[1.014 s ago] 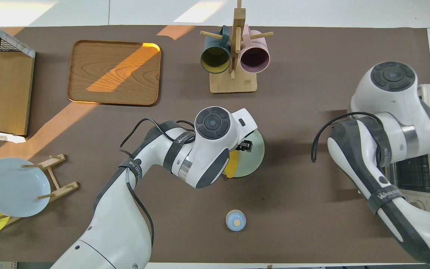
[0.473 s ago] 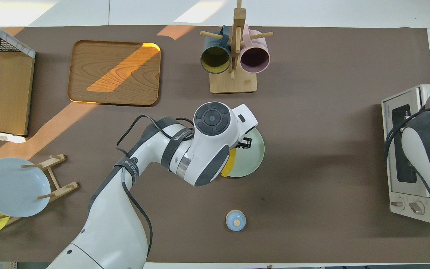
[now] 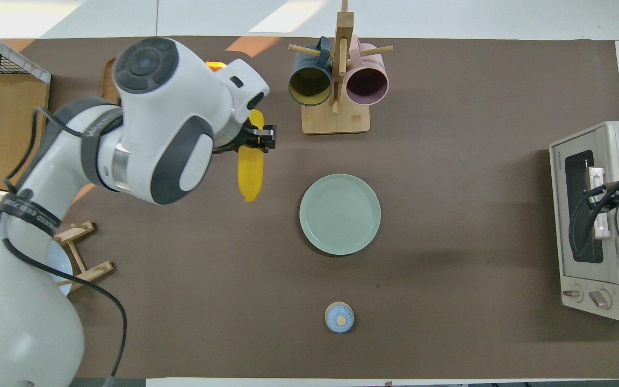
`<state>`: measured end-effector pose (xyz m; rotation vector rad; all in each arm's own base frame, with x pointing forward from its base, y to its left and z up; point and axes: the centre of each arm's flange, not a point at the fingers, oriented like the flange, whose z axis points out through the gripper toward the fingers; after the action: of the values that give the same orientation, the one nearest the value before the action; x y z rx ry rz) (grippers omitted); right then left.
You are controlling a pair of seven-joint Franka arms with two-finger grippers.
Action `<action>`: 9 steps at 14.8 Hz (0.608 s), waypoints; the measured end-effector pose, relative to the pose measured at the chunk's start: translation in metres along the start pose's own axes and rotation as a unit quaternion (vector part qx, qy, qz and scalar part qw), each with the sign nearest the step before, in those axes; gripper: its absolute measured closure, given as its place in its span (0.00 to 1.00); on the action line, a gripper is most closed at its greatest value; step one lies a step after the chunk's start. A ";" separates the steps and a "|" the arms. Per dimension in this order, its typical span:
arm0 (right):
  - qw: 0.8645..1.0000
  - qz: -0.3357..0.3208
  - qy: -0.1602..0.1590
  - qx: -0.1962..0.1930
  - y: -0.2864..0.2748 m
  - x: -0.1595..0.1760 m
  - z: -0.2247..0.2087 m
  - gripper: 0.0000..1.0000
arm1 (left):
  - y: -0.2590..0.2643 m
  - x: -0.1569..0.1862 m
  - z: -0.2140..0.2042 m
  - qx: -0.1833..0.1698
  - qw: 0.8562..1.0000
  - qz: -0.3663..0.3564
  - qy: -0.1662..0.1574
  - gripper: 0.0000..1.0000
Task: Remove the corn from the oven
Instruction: 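Carry the corn cob onto the wooden tray with the left gripper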
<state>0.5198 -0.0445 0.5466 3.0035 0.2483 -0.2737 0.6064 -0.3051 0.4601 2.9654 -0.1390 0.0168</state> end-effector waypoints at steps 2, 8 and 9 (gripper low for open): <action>1.000 0.000 0.009 0.026 -0.006 -0.001 -0.008 0.79 | -0.049 0.027 -0.007 0.002 1.000 -0.021 0.011 0.48; 0.997 0.033 0.026 0.065 -0.021 0.010 -0.023 0.15 | -0.151 0.102 0.028 0.009 0.999 -0.005 0.034 0.48; 0.997 0.039 0.027 0.069 -0.022 0.010 -0.025 0.05 | -0.168 0.112 0.042 0.010 0.999 0.003 0.038 0.48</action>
<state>0.5301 -0.0180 0.5666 3.1514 0.1221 -0.2107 0.7333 -0.1583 0.3922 2.9797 -0.1373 0.1312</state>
